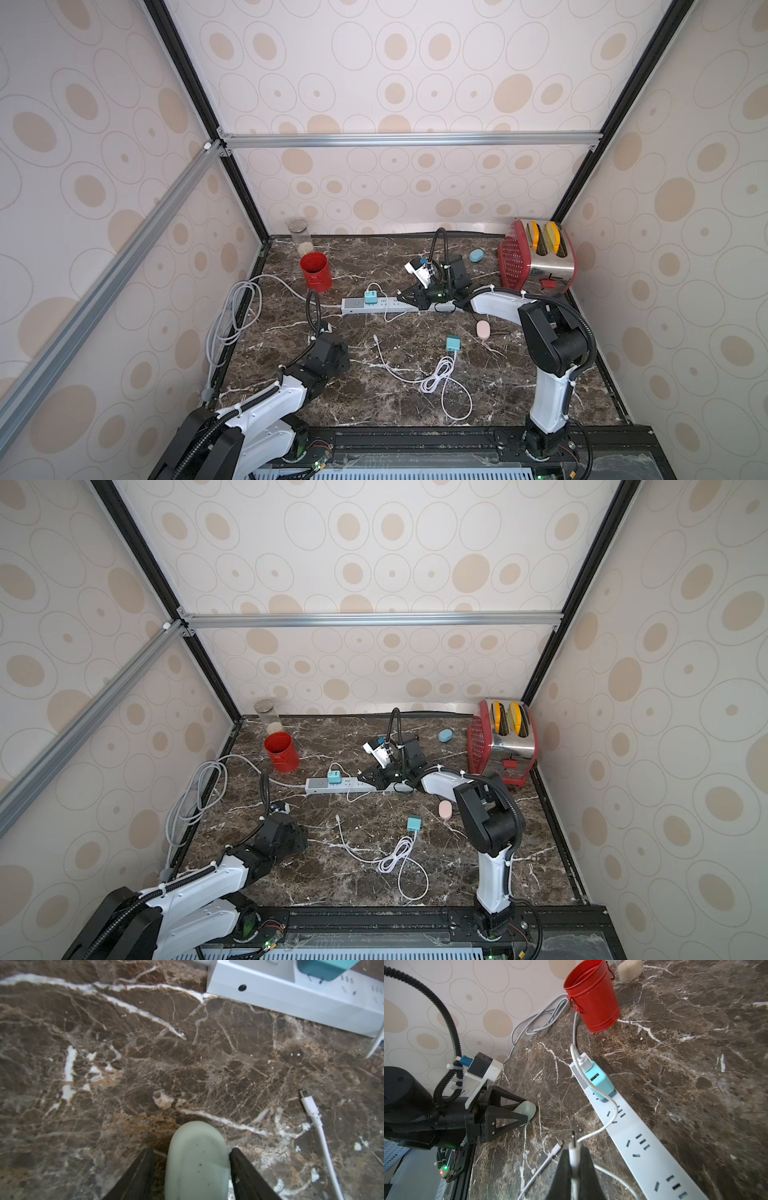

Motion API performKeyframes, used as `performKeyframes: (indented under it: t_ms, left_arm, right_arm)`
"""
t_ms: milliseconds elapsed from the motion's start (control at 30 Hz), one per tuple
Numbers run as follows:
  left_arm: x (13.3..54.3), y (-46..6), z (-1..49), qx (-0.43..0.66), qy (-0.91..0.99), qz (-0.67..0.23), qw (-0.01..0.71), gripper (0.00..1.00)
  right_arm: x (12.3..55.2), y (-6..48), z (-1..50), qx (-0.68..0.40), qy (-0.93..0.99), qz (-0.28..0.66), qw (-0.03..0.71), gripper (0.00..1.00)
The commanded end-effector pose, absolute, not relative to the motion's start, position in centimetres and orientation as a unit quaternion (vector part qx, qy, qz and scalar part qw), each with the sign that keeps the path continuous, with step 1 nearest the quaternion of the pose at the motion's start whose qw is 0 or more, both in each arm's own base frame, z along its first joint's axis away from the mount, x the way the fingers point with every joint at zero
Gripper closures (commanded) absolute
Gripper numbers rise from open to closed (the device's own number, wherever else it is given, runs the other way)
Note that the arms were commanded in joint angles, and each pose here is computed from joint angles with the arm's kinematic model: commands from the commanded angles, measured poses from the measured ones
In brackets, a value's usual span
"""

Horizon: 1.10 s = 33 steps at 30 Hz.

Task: Charge the bluetooth headset
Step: Pick up the bluetooth headset from the center of the board.

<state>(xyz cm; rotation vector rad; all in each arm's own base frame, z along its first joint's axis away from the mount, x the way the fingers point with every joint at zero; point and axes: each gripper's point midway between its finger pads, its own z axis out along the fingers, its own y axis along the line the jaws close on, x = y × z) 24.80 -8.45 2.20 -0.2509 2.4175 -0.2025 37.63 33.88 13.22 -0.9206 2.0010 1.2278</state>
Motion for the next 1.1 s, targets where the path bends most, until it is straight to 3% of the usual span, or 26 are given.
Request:
performKeyframes:
  t_ms: [0,300,467,533,633,733,1067]
  left_arm:
    - [26.0,-9.6,2.6,-0.097,0.929,-0.094,0.345,0.46]
    - [32.8,-14.5,3.9,-0.052,0.924,-0.115,0.362,0.56]
    - [34.9,-17.1,4.4,-0.038,0.918,-0.143,0.367,0.56]
    - [35.0,-17.4,5.0,-0.031,0.916,-0.147,0.372,0.51]
    - [34.7,-16.8,6.1,-0.019,0.911,-0.14,0.387,0.33]
    - [33.9,-16.4,7.2,0.011,0.902,-0.136,0.41,0.24]
    - [32.3,-15.8,6.5,0.069,0.868,-0.13,0.475,0.22]
  right_arm:
    - [37.7,33.9,13.5,-0.353,0.748,0.469,0.31,1.0]
    - [37.6,33.5,13.9,-0.354,0.747,0.466,0.315,1.0]
    - [37.4,32.9,13.7,-0.349,0.751,0.463,0.315,1.0]
    - [37.4,32.7,13.5,-0.348,0.752,0.463,0.316,1.0]
    - [37.4,32.6,13.3,-0.347,0.753,0.462,0.316,1.0]
    - [37.5,32.7,13.3,-0.344,0.753,0.464,0.315,1.0]
    - [37.9,32.9,13.3,-0.338,0.753,0.47,0.314,1.0]
